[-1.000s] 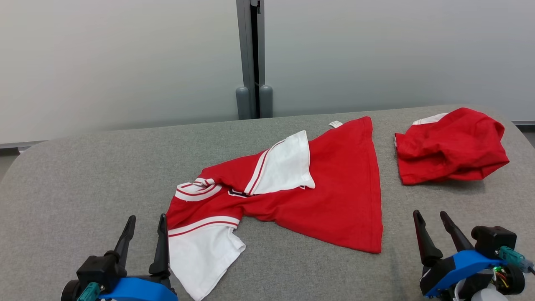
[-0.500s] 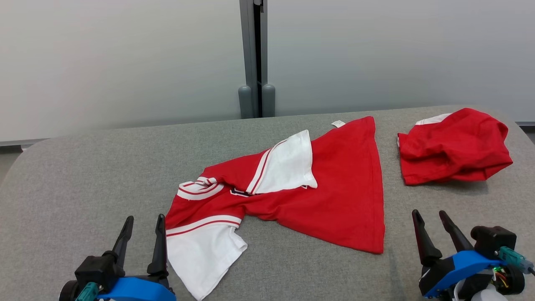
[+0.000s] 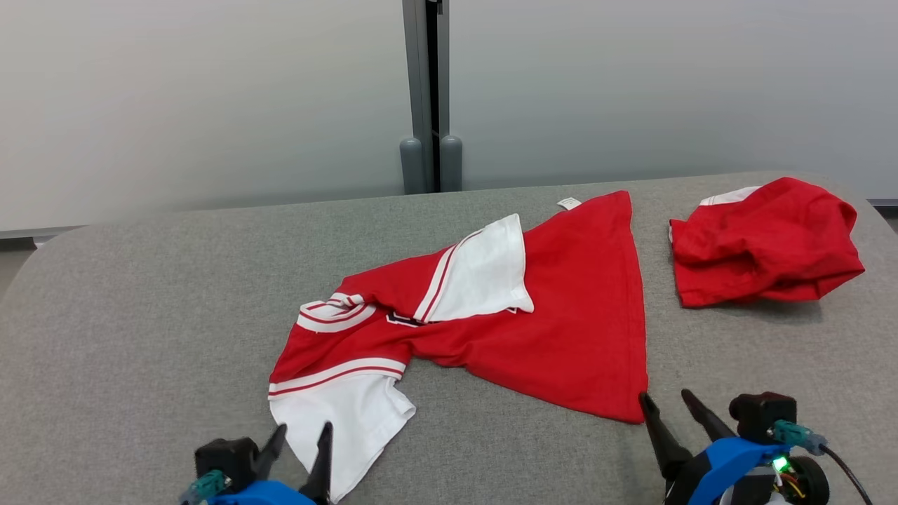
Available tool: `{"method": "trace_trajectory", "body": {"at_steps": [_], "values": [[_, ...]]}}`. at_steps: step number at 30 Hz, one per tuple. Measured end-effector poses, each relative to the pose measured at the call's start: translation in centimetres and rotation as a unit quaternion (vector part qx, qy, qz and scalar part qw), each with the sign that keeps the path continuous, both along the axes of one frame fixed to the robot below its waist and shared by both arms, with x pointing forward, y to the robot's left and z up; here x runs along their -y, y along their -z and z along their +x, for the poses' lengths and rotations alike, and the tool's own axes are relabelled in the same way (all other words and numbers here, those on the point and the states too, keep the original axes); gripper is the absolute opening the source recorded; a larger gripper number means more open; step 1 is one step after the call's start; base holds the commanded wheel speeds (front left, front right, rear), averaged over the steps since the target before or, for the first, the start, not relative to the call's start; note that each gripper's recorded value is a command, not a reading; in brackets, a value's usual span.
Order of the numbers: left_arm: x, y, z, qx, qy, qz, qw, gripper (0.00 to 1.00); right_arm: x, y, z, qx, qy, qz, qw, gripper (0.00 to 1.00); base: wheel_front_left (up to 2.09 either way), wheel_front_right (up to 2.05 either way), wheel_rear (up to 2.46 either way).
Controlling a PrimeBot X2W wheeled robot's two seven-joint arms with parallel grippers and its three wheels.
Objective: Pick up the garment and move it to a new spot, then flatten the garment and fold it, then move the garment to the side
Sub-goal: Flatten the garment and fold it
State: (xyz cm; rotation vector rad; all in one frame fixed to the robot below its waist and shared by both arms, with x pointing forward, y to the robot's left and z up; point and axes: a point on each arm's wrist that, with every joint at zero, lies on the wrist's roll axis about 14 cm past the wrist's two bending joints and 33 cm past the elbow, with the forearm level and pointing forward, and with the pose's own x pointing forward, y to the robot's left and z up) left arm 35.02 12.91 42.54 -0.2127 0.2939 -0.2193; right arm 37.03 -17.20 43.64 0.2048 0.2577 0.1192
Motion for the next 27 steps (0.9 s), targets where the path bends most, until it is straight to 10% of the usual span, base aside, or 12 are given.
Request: {"method": "trace_trajectory", "body": {"at_steps": [12, 24, 25, 26, 27], "values": [[2.3, 7.0, -4.4, -0.226, 0.047, -0.015, 0.973, 1.00, -1.7, 5.6, 0.2, -0.130, -0.023, -0.005, 0.991, 1.00, 0.00, 0.00, 0.00], [2.6, 8.0, -4.3, -0.275, 0.047, -0.011, 0.960, 0.99, -3.5, 7.3, 1.6, -0.169, -0.049, -0.006, 0.984, 1.00, 0.00, 0.00, 0.00], [2.8, 7.9, -4.2, -0.274, 0.049, -0.011, 0.960, 0.77, -3.6, 7.3, 1.7, -0.171, -0.050, -0.005, 0.984, 0.97, 0.00, 0.00, 0.00], [2.8, 7.8, -4.2, -0.275, 0.050, -0.012, 0.960, 0.41, -3.7, 7.3, 1.8, -0.172, -0.050, -0.003, 0.984, 0.64, 0.00, 0.00, 0.00], [2.9, 7.8, -4.1, -0.274, 0.051, -0.012, 0.960, 0.28, -3.9, 7.4, 1.8, -0.173, -0.053, -0.002, 0.983, 0.44, 0.00, 0.00, 0.00]]}}
